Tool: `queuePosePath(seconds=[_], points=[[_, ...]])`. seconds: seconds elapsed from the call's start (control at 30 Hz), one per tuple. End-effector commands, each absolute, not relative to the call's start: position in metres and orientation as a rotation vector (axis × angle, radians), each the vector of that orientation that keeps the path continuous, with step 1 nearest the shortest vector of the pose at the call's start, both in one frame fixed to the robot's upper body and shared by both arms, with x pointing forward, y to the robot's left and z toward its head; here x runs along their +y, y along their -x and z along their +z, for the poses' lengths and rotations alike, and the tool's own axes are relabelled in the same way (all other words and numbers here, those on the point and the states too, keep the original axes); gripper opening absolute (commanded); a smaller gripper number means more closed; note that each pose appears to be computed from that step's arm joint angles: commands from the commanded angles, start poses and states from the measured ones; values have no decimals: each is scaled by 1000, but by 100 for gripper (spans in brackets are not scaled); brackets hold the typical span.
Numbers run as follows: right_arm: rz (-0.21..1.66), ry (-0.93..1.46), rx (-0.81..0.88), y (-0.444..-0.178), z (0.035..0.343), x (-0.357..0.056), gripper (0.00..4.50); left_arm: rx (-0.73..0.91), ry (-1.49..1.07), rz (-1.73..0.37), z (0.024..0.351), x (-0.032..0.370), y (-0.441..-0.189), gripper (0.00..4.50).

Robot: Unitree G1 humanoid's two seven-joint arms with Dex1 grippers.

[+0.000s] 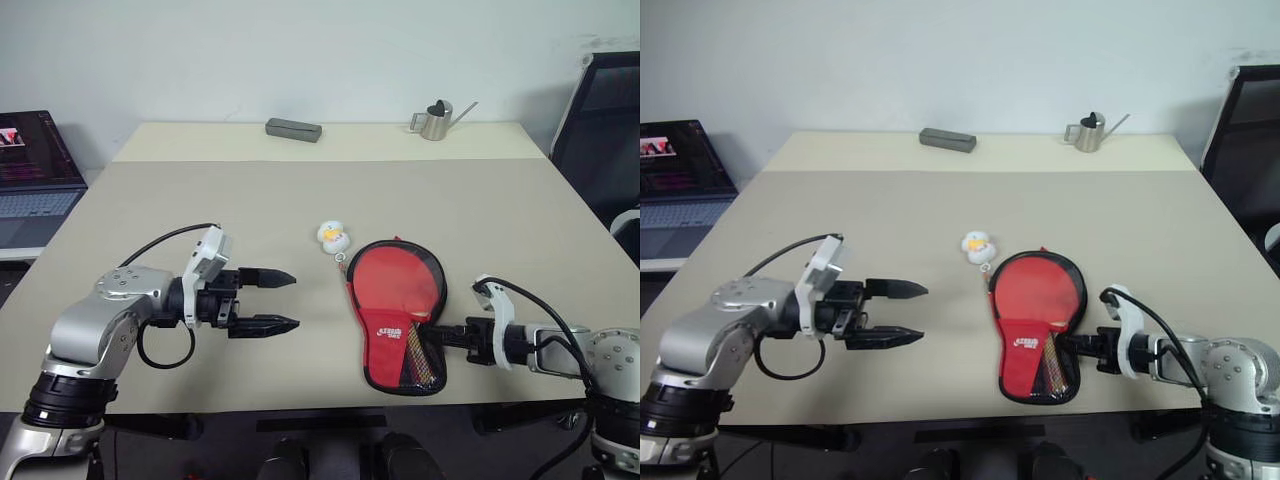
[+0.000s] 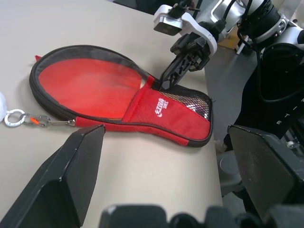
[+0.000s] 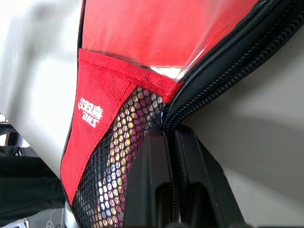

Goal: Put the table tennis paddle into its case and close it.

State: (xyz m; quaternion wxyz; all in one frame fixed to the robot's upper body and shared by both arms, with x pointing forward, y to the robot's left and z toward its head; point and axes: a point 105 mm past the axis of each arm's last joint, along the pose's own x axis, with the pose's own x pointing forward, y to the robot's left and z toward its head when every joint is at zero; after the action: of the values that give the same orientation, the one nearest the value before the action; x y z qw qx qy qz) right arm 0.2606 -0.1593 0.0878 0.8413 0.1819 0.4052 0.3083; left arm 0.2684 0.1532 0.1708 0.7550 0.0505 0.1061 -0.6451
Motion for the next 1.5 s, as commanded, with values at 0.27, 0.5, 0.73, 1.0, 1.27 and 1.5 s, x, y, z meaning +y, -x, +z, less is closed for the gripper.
queuePosePath(seconds=[0.27, 0.5, 0.73, 1.0, 1.27, 1.5], points=[[643, -401, 897, -247, 81, -150, 51, 199, -142, -1434, 176, 148, -267, 450], [705, -456, 789, -243, 110, -156, 252, 192, -140, -1429, 175, 147, -266, 450], [712, -293, 707, -233, 131, -176, 348, 187, -121, -1425, 173, 144, -267, 450], [937, -108, 373, -254, 198, -158, 445, 150, -93, -1335, 177, 147, -282, 450], [1034, 256, 178, -285, 197, -122, 445, 73, -108, -1087, 178, 156, -312, 450], [1184, 280, 191, -294, 168, -82, 445, 62, -126, -965, 175, 164, -325, 450]])
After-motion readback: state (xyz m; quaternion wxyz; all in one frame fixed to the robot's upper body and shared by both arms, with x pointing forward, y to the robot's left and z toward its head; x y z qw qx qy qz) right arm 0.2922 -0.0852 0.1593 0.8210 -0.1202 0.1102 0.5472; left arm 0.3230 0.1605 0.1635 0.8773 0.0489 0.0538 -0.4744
